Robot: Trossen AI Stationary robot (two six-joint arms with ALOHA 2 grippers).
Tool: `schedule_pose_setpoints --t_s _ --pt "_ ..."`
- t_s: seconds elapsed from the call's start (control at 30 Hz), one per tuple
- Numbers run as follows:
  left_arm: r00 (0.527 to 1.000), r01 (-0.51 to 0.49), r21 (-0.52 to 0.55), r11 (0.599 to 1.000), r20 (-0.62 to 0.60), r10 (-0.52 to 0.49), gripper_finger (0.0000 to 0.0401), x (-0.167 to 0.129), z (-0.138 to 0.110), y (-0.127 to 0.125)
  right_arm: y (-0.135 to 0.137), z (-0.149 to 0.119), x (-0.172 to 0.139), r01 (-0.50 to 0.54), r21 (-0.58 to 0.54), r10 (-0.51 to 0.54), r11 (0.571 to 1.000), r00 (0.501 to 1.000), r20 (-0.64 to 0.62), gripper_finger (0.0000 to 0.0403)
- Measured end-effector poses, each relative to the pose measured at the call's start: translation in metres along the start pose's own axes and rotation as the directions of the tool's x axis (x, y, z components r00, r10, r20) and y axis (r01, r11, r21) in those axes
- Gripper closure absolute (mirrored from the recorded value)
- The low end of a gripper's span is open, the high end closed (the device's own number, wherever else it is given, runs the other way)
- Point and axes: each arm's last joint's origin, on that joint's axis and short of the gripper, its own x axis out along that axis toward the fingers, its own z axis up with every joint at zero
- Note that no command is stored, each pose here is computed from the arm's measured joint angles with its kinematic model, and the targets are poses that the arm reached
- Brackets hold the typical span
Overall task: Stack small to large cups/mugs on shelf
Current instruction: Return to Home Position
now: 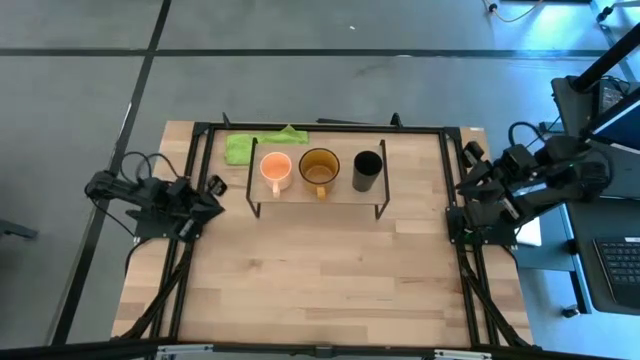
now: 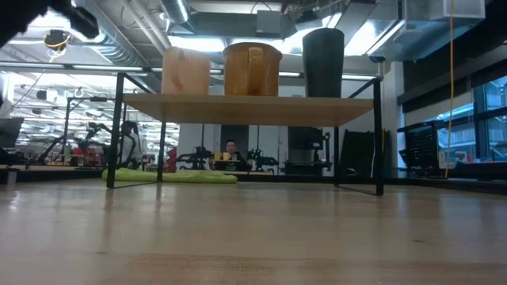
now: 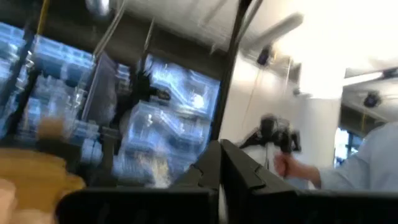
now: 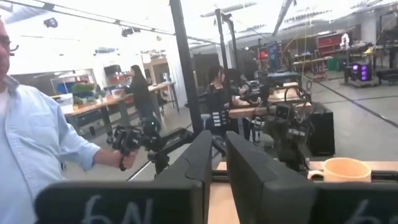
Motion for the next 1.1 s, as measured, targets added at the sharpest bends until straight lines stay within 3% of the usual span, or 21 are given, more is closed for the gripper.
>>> schedule_pose_setpoints --t_s 0.07,0.27,0.37,0.63,0.93,1.1 --pt "0.998 -0.024 -0.029 0.999 -0.067 0.022 0.0401 0.0 -0.007 0.002 -0.002 -0.01 -0.003 -0.003 0.022 0.003 1.0 1.0 0.011 0.0353" --pt "0.993 -0.034 -0.028 0.999 -0.113 0.031 0.0401 -0.001 -0.011 0.003 -0.005 -0.034 -0.016 -0.008 0.042 0.007 0.999 0.999 0.031 0.0353" --pt "0.977 -0.056 -0.069 0.996 -0.21 0.041 0.0401 -0.002 -0.021 0.005 -0.008 -0.048 -0.02 -0.006 0.05 0.005 0.999 1.0 0.022 0.0353" --pt "0.944 0.054 -0.168 0.984 -0.314 -0.106 0.0401 -0.005 -0.028 0.002 -0.013 -0.079 -0.03 -0.047 0.02 0.045 0.999 0.992 0.121 0.0353" --pt "0.887 -0.032 -0.158 0.987 -0.46 -0.045 0.0401 -0.01 -0.043 0.006 -0.019 -0.119 -0.046 -0.078 0.009 0.073 0.997 0.968 0.242 0.0353" --pt "0.862 -0.085 -0.17 0.982 -0.507 -0.013 0.0401 -0.013 -0.047 0.008 -0.023 -0.133 -0.04 -0.08 0.012 0.075 0.997 0.965 0.251 0.0353"
